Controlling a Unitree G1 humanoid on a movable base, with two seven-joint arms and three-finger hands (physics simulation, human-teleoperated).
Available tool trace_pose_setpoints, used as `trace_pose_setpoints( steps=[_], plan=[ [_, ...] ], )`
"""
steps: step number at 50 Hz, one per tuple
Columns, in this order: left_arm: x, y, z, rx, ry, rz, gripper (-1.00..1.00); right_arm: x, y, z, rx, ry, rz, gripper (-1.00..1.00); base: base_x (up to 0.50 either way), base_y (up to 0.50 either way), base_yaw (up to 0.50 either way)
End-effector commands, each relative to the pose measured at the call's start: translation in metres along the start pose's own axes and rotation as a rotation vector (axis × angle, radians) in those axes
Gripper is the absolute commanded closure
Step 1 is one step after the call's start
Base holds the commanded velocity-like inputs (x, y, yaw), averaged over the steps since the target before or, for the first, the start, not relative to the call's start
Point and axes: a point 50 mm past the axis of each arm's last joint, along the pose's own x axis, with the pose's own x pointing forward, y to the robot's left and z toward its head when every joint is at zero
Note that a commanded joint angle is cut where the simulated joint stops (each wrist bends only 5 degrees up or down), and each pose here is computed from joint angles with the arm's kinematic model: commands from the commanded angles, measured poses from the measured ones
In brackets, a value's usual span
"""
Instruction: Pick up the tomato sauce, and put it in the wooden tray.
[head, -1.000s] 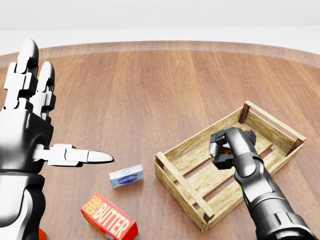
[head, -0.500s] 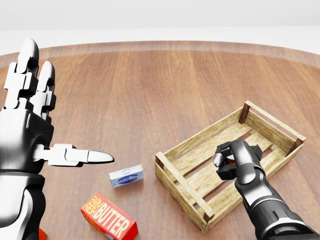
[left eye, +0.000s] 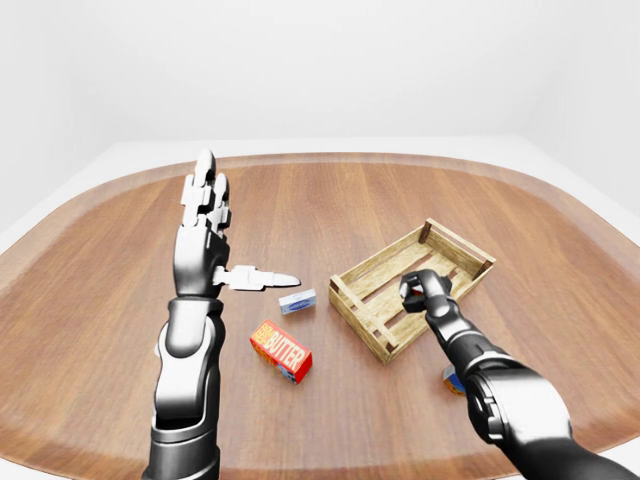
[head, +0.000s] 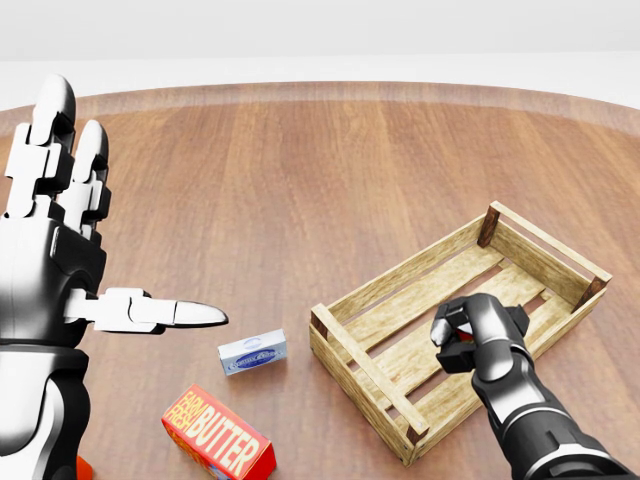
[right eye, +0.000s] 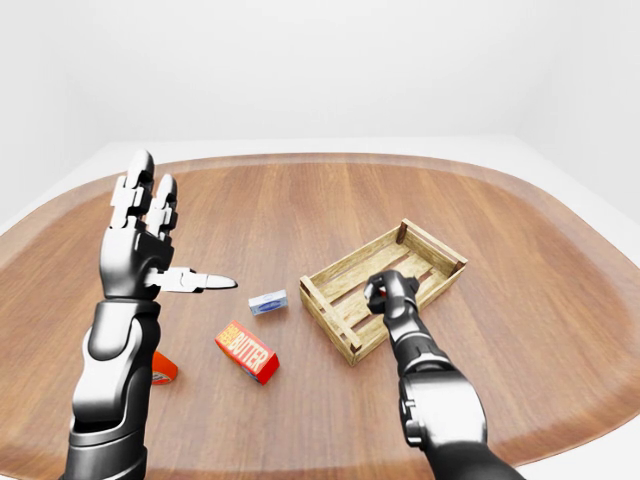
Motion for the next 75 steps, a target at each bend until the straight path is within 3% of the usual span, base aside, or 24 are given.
trace_pose_setpoints(
  steps=[1, 19, 21, 22, 25, 27, 29, 30, 34, 52, 75],
  plan=[
    [0.0, 0.0, 0.001, 0.0, -0.003, 0.0, -1.0, 0.0, 0.0, -0.001, -0.006, 0.007, -0.005, 1.0, 0.0, 0.0, 0.0],
    [0.0, 0.0, 0.001, 0.0, -0.006, -0.001, -1.0, -0.001, 0.002, -0.003, 0.0, -0.001, -0.007, 1.0, 0.0, 0.0, 0.0],
    [0.0, -0.001, 0.001, 0.0, -0.007, -0.002, -1.0, -0.001, 0.003, -0.003, -0.001, -0.001, -0.007, 0.84, 0.0, 0.0, 0.0],
    [0.0, -0.001, 0.001, 0.0, -0.003, -0.002, -1.0, -0.001, 0.002, -0.004, -0.005, -0.001, -0.009, 0.61, 0.0, 0.0, 0.0],
    [0.0, -0.001, 0.0, 0.0, -0.001, -0.002, -1.0, -0.001, 0.002, -0.004, -0.006, -0.001, -0.01, 0.44, 0.0, 0.0, 0.0],
    [0.0, -0.001, 0.0, 0.0, -0.002, -0.003, -1.0, -0.001, 0.002, -0.004, -0.005, -0.002, -0.011, 0.05, 0.0, 0.0, 0.0],
    [0.0, -0.001, 0.0, -0.001, 0.001, -0.002, -1.0, -0.001, 0.001, -0.004, -0.005, -0.002, -0.012, -0.11, 0.0, 0.0, 0.0],
    [0.0, -0.001, -0.001, -0.001, 0.002, -0.004, -1.0, -0.001, 0.001, -0.003, -0.005, -0.003, -0.014, -0.42, 0.0, 0.0, 0.0],
    [0.0, -0.001, 0.0, -0.001, 0.002, -0.003, -1.0, -0.001, 0.001, -0.003, -0.006, -0.004, -0.015, -1.0, 0.0, 0.0, 0.0],
    [0.0, -0.001, -0.001, -0.001, 0.004, -0.002, -1.0, 0.001, -0.005, 0.005, 0.013, -0.03, -0.018, -1.0, 0.0, 0.0, 0.0],
    [0.001, -0.001, 0.003, -0.001, -0.016, -0.001, -1.0, 0.007, -0.05, 0.065, 0.091, -0.225, -0.082, -1.0, 0.0, 0.0, 0.0]
  ],
)
